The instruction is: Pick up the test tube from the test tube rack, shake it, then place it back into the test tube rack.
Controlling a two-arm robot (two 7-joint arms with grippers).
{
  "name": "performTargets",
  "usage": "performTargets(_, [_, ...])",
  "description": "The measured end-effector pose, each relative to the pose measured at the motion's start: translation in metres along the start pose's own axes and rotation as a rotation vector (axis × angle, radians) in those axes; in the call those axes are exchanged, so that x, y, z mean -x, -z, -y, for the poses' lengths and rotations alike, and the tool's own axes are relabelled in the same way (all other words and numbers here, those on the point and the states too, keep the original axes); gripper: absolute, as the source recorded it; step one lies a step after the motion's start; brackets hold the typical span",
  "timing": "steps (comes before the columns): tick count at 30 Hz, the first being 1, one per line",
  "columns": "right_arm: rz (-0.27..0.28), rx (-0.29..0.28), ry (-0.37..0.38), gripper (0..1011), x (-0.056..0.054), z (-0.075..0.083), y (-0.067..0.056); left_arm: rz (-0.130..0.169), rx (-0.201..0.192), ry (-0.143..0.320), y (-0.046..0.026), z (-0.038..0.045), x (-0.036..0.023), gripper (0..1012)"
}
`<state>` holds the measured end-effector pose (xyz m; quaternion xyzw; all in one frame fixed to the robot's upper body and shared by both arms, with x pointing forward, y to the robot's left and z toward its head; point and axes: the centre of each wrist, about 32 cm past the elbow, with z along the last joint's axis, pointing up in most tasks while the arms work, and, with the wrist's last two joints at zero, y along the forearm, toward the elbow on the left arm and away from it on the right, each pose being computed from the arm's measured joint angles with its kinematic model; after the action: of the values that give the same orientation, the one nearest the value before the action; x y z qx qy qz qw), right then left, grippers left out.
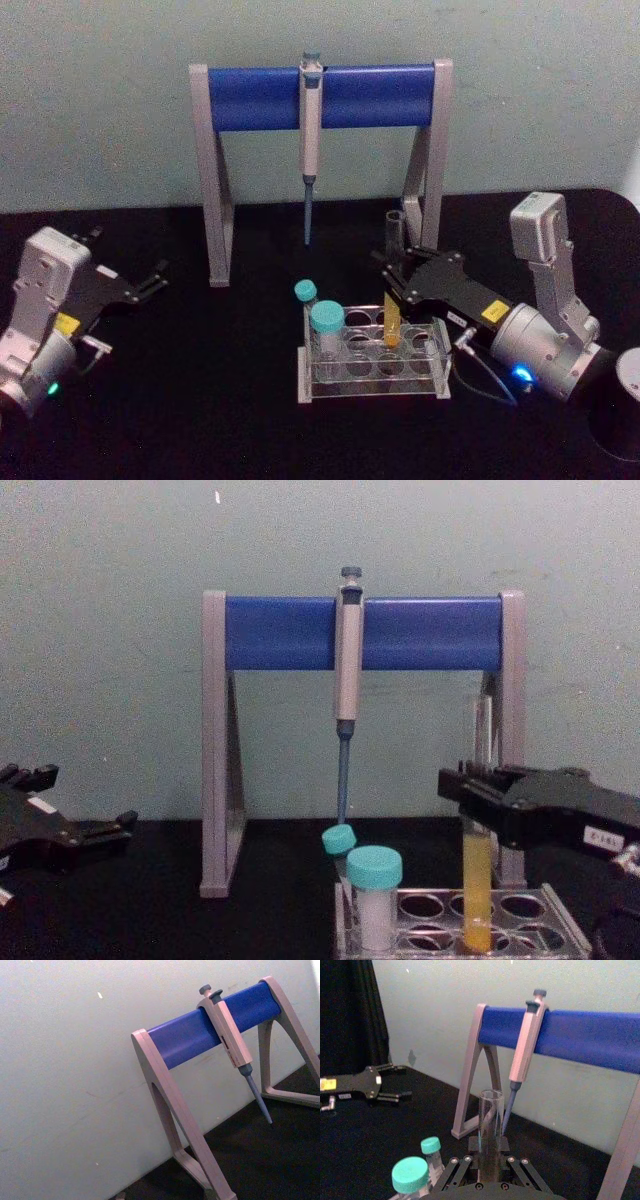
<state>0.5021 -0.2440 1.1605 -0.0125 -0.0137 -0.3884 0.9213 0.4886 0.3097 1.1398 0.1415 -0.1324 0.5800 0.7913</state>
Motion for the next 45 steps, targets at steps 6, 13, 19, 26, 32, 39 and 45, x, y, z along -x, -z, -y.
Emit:
performTargets(6, [0.007,-0.038,0.000,225,0.002,0.002,-0.008,0.000,0.000,0.000,0.0000,0.0000,0.0000,1010])
performTargets(13, [0.020,-0.075,0.003,225,0.004,0.003,-0.019,0.000,0.000,0.000,0.0000,0.0000,0.0000,1010])
performTargets(19, [0.037,-0.097,0.011,225,0.002,0.001,-0.028,0.000,0.000,0.000,0.0000,0.0000,0.0000,1010])
performTargets(26, [0.041,-0.105,0.017,225,0.000,-0.002,-0.032,0.000,0.000,0.000,0.0000,0.0000,0.0000,1010])
performTargets(32, [0.041,-0.103,0.018,225,-0.001,-0.004,-0.032,0.000,0.000,0.000,0.0000,0.0000,0.0000,1009])
performTargets(39, [0.051,-0.103,0.033,225,-0.003,-0.002,-0.034,0.000,0.000,0.000,0.0000,0.0000,0.0000,1010])
performTargets(45, [0.068,-0.100,0.066,225,-0.004,0.009,-0.037,0.000,0.000,0.000,0.0000,0.0000,0.0000,1010])
